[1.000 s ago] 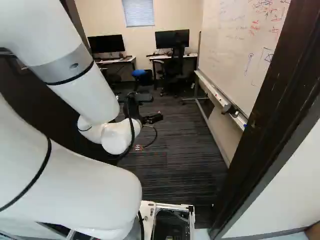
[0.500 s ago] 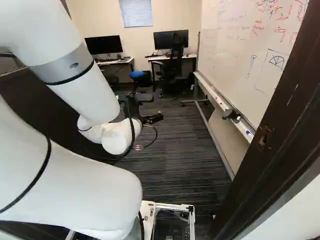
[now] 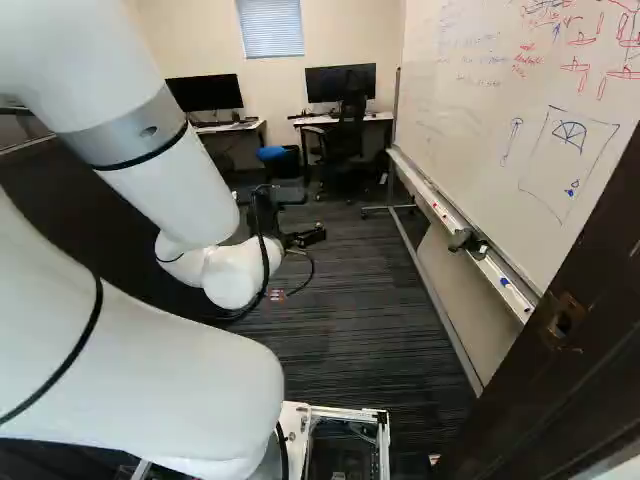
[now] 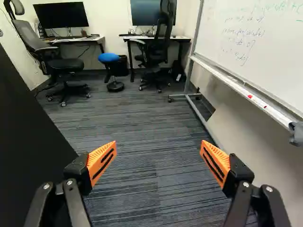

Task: Open the door and move inside

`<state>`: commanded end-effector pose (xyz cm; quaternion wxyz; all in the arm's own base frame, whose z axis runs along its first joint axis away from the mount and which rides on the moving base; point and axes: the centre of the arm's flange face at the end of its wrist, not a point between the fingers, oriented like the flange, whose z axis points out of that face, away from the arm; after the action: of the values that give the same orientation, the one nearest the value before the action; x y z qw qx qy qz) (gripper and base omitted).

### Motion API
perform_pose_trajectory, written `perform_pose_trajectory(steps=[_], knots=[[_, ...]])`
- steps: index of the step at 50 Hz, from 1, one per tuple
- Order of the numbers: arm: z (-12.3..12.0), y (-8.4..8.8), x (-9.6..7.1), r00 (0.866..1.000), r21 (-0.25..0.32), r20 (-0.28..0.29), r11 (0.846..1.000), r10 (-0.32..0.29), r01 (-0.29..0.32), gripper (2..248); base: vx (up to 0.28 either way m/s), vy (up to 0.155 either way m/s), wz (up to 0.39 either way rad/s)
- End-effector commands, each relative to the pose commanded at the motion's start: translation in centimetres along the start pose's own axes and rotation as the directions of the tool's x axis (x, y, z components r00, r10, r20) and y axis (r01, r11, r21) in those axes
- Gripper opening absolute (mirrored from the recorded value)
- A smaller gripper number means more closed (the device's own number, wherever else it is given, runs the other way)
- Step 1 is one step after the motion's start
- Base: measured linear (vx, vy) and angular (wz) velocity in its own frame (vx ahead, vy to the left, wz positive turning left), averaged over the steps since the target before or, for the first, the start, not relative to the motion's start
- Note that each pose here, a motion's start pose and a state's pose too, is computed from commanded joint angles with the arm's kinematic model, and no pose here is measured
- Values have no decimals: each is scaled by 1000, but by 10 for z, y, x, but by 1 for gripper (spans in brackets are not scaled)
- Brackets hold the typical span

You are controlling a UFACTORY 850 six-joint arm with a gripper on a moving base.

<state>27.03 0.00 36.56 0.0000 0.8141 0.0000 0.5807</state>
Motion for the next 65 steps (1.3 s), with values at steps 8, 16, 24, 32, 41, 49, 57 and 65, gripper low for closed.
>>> perform_pose_trajectory(steps=[8, 16, 24, 32, 41, 49, 57, 65], knots=[[0, 0, 0, 1000, 0, 0, 1000, 0, 0, 247, 174, 2, -2], [0, 0, 0, 1000, 0, 0, 1000, 0, 0, 247, 179, 1, -7], [0, 0, 0, 1000, 0, 0, 1000, 0, 0, 247, 178, 2, -2], [0, 0, 0, 1000, 0, 0, 1000, 0, 0, 247, 182, 1, -5], [0, 0, 0, 1000, 0, 0, 1000, 0, 0, 247, 188, 5, -5], [0, 0, 0, 1000, 0, 0, 1000, 0, 0, 247, 190, 3, -3], [0, 0, 0, 1000, 0, 0, 1000, 0, 0, 247, 197, 2, -5], [0, 0, 0, 1000, 0, 0, 1000, 0, 0, 247, 188, 2, -4]])
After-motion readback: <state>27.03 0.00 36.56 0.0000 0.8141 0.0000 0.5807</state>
